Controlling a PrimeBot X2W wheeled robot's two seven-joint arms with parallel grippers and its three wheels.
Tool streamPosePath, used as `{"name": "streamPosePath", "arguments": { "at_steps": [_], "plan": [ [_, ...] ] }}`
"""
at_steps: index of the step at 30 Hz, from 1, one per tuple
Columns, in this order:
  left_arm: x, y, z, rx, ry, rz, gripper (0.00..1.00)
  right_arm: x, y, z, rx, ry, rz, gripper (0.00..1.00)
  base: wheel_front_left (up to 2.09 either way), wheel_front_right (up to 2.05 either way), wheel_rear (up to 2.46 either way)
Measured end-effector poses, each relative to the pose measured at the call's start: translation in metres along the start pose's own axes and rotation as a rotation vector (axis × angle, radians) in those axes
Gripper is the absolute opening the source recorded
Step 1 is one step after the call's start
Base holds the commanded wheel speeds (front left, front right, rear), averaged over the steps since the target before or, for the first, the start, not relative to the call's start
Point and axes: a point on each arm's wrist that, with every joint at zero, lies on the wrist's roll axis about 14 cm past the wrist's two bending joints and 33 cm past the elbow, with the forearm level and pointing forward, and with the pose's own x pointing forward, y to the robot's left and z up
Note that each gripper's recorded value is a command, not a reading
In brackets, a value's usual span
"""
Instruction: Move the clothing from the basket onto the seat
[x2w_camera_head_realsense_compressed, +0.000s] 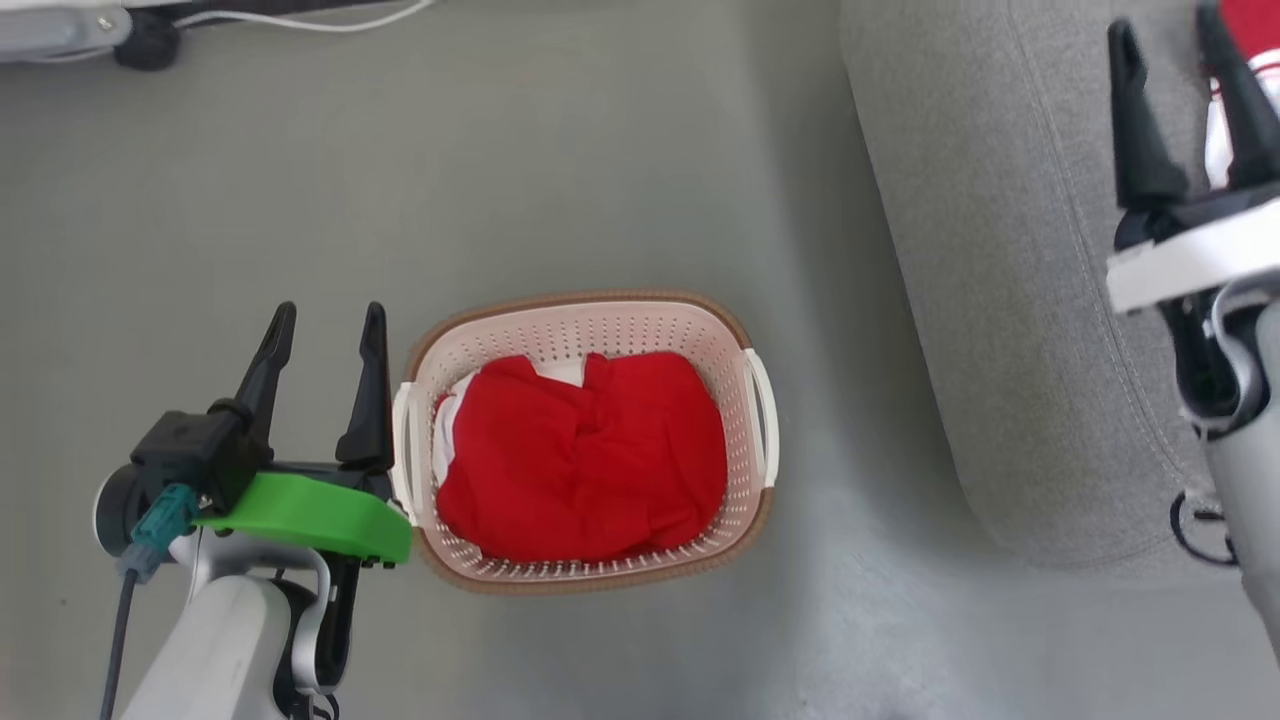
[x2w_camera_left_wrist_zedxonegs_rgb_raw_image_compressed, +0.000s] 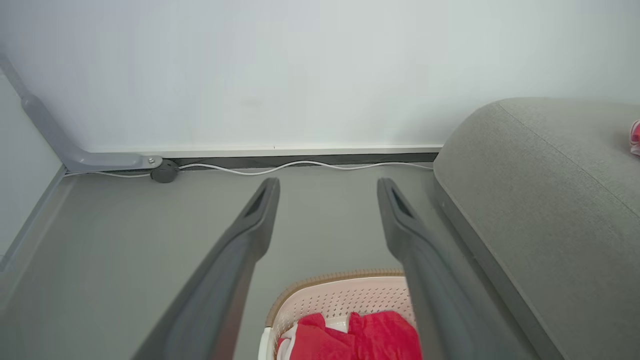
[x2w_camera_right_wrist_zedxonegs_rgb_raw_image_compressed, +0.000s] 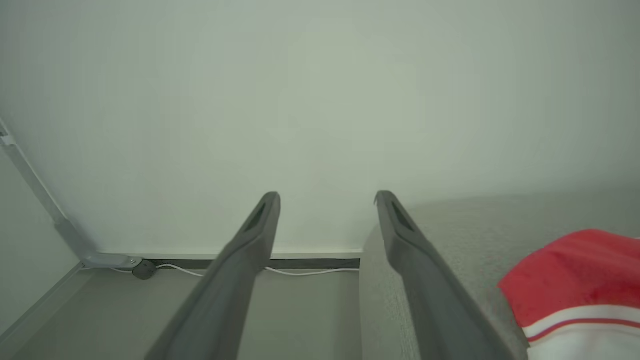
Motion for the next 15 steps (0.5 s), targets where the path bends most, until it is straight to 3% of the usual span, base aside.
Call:
{"name": "streamPosePath", "arguments": {
  "at_steps": [15],
  "plan": [
    [-0.061,0.02,0.003,0.005,-0.001,0.128,1.0,-0.078,0.063,-0.028,0.055,0.101,0.067,1.0,0.0,0.0,0.0]
  ]
}}
